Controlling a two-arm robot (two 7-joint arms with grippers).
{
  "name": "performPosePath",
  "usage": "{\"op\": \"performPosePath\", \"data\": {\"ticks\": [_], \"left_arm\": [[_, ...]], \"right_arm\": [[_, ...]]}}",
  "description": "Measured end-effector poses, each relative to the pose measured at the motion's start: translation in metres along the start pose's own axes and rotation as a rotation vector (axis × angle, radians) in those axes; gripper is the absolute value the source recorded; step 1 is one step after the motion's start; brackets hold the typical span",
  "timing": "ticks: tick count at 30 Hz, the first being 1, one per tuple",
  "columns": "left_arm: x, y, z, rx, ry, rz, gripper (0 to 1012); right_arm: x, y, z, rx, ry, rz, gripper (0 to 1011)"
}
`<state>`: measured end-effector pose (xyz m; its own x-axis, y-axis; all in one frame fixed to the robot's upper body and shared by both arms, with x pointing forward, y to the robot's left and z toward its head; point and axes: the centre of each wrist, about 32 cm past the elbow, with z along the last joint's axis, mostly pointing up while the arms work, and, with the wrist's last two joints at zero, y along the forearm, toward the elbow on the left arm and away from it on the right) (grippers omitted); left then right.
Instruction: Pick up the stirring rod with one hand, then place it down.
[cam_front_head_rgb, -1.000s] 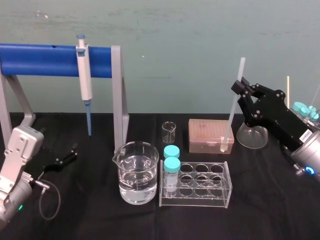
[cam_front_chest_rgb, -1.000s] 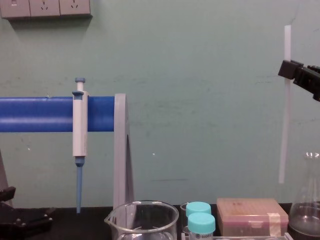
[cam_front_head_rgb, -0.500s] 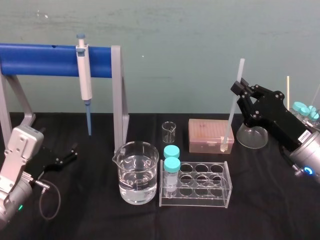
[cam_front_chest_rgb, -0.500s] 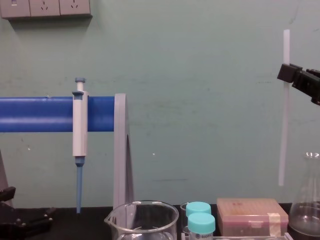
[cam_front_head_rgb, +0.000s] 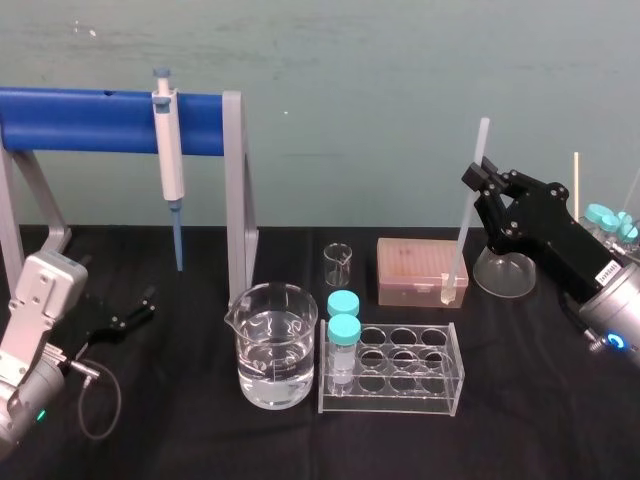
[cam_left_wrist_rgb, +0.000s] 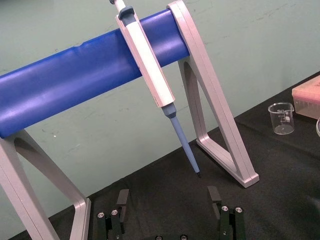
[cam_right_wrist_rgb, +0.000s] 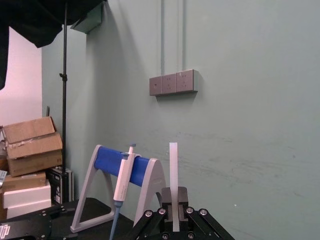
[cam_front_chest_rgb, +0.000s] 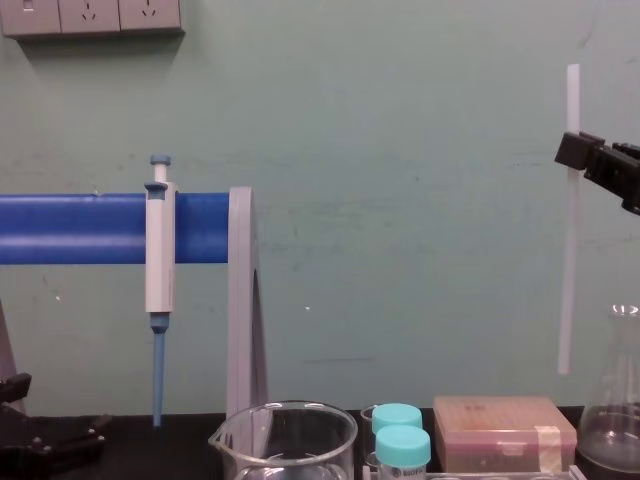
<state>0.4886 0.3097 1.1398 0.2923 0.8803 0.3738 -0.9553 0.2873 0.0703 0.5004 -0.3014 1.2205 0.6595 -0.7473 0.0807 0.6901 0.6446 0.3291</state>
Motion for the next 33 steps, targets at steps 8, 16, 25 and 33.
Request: {"op": "performPosePath", "data": {"ticks": [8,16,25,33], "left_arm": [[0.0000,0.0000,0.0000,0.000,0.000,0.000,1000],[0.0000,0.0000,0.0000,0.000,0.000,0.000,1000],[0.0000,0.0000,0.0000,0.000,0.000,0.000,1000],[0.0000,0.0000,0.0000,0.000,0.000,0.000,1000]], "right_arm": [[0.0012,0.0018,-0.0010,-0.001,0.003,0.001,62],[0.0018,0.0025,-0.0018,-0.001,0.006,0.003,62],[0.0022,0.0028,-0.0016,0.000,0.008,0.007,62],[0.0022,0.0026,-0.0021,0.000,0.011,0.008,62]]}}
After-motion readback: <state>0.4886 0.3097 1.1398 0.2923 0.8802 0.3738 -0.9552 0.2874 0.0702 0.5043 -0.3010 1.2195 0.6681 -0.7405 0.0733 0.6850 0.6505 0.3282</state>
